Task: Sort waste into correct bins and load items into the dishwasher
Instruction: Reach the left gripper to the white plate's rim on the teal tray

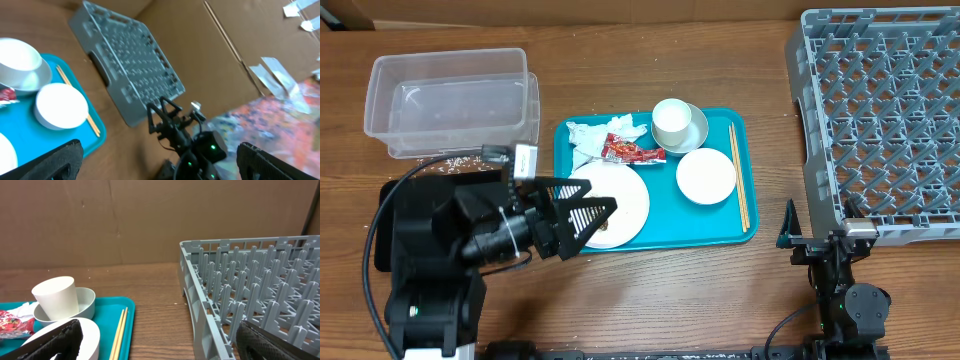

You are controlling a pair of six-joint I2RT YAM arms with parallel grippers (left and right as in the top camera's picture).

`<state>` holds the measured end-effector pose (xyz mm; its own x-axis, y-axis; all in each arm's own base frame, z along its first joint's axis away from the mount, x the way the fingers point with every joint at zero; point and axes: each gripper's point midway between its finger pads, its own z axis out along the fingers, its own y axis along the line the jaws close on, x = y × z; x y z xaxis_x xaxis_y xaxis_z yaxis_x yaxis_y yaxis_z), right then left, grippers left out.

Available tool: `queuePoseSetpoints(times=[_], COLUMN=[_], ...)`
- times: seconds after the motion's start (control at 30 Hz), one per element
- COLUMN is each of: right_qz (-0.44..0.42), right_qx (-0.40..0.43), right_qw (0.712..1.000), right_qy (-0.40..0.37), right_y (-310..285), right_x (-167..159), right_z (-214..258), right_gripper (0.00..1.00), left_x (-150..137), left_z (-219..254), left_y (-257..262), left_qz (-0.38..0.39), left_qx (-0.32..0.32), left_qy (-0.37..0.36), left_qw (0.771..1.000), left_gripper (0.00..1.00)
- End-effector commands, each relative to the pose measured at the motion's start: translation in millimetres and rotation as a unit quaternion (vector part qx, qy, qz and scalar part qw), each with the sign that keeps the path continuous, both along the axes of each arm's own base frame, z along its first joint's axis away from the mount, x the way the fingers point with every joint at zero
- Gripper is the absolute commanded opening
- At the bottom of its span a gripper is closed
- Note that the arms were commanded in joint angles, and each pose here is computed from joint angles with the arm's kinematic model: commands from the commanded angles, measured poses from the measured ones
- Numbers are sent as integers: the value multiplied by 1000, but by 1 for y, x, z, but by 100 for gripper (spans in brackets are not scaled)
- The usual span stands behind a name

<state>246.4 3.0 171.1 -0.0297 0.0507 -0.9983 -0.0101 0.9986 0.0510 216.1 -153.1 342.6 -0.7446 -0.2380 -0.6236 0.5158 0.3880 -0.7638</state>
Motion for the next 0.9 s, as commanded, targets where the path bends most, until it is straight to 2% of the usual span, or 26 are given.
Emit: queuePoseSetpoints(times=[0.0,0.07,0.13,0.23,0.27,0.4,0.47,0.6,0.73,0.87], right_qz=[2,2,2,2,2,2,2,2,2,2], right_qx=[0,0,0,0,0,0,0,0,0,0], right_qw=[1000,1000,1000,1000,1000,1000,1000,1000,1000,1000], right_qy=[-3,-3,-3,-3,-3,-3,-3,-3,-3,-3], right_y=[0,0,0,0,0,0,0,0,0,0], right_x=[0,0,0,0,0,0,0,0,0,0], right_z=[-1,-1,-1,-1,-1,-1,-1,-1,-1,-1], right_gripper=[100,100,100,100,100,100,100,100,100,100], left_x=[-13,-7,-1,0,-4,-9,-9,-9,1,17], left_z=[9,-6,-26,-50,-53,-51,-52,-64,-84,-120], left_y=[-10,-8,-2,12,12,3,-12,-50,-72,-88], left_qz=[-34,6,58,129,139,156,148,103,88,81], left_qx=[-7,28,93,208,267,367,398,407,427,466], left_qy=[4,30,49,81,80,74,61,50,58,82], left_qw=[999,999,993,966,950,914,903,906,898,877], left_gripper=[100,100,100,100,100,100,100,100,100,100])
